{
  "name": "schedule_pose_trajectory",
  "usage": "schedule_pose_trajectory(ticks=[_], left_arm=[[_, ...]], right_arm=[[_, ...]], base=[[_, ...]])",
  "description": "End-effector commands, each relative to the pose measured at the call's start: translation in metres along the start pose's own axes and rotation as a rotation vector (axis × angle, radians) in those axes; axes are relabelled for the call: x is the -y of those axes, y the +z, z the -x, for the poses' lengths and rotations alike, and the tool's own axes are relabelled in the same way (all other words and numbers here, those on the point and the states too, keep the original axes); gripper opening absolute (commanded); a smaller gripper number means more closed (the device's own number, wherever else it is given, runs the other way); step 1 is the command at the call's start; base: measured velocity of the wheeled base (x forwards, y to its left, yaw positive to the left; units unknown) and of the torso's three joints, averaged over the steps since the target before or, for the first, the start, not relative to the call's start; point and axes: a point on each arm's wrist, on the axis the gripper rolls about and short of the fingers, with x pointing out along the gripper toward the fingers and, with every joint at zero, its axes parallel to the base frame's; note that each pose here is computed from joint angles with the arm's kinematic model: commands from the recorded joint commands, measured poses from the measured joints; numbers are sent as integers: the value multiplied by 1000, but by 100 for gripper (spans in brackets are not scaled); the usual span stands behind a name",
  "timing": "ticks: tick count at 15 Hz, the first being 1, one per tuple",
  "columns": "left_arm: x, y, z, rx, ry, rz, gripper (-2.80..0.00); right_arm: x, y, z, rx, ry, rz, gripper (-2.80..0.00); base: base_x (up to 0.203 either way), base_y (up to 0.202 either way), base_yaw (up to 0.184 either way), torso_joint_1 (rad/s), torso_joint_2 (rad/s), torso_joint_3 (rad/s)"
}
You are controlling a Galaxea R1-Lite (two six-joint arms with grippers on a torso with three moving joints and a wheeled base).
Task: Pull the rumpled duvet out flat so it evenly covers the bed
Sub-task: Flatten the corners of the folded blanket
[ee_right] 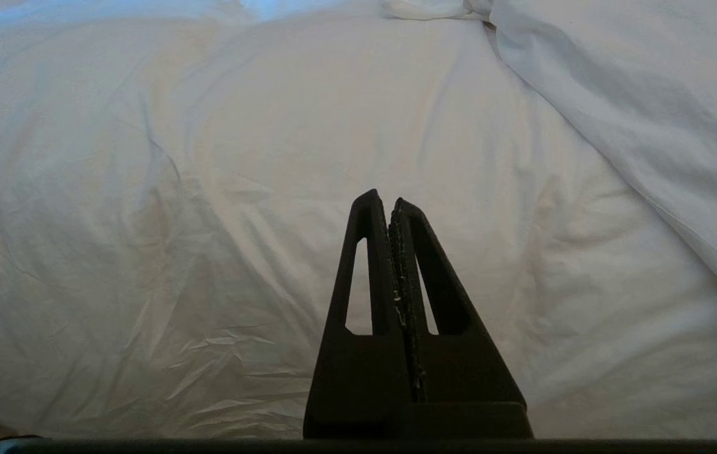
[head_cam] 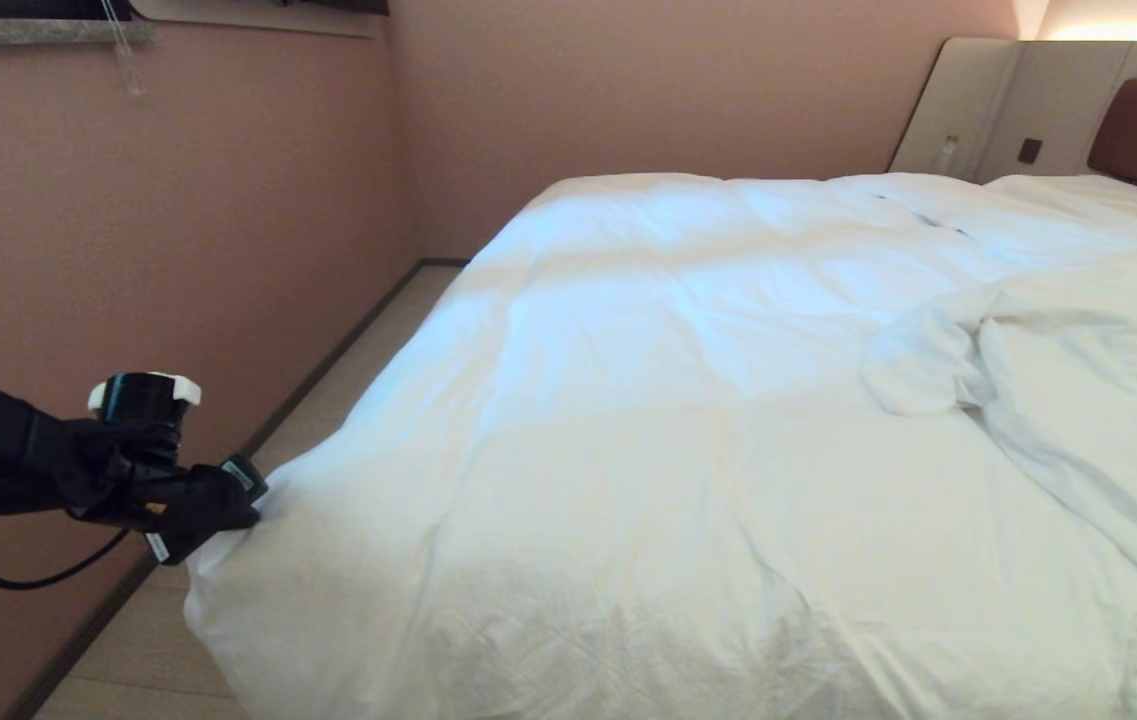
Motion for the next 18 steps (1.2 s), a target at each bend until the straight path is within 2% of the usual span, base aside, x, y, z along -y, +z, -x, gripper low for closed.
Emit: schedule_pose_trajectory(ticks=[1,4,7,11,15,18], left_arm=[[3,-6,-14,-22,16,-17,-280],[10,-13,-21,-42,15,-42,-280],[19,-28,-28,-80,27,-101,-280],[14,-31,-50,16,204,-152,-280],[12,-27,-67,67,293,-168,-280],[9,-29,-79,63,326,-173,-280]], right_arm=[[0,0,0,0,0,0,-280],[0,0,0,0,0,0,-280],[0,0,0,0,0,0,-280],[0,0,0,0,0,0,-280],[0,0,0,0,0,0,-280],[0,0,0,0,0,0,-280]], base=[[0,0,0,0,0,0],[0,0,0,0,0,0],[0,0,0,0,0,0],[0,0,0,0,0,0],[0,0,0,0,0,0],[0,0,0,0,0,0]])
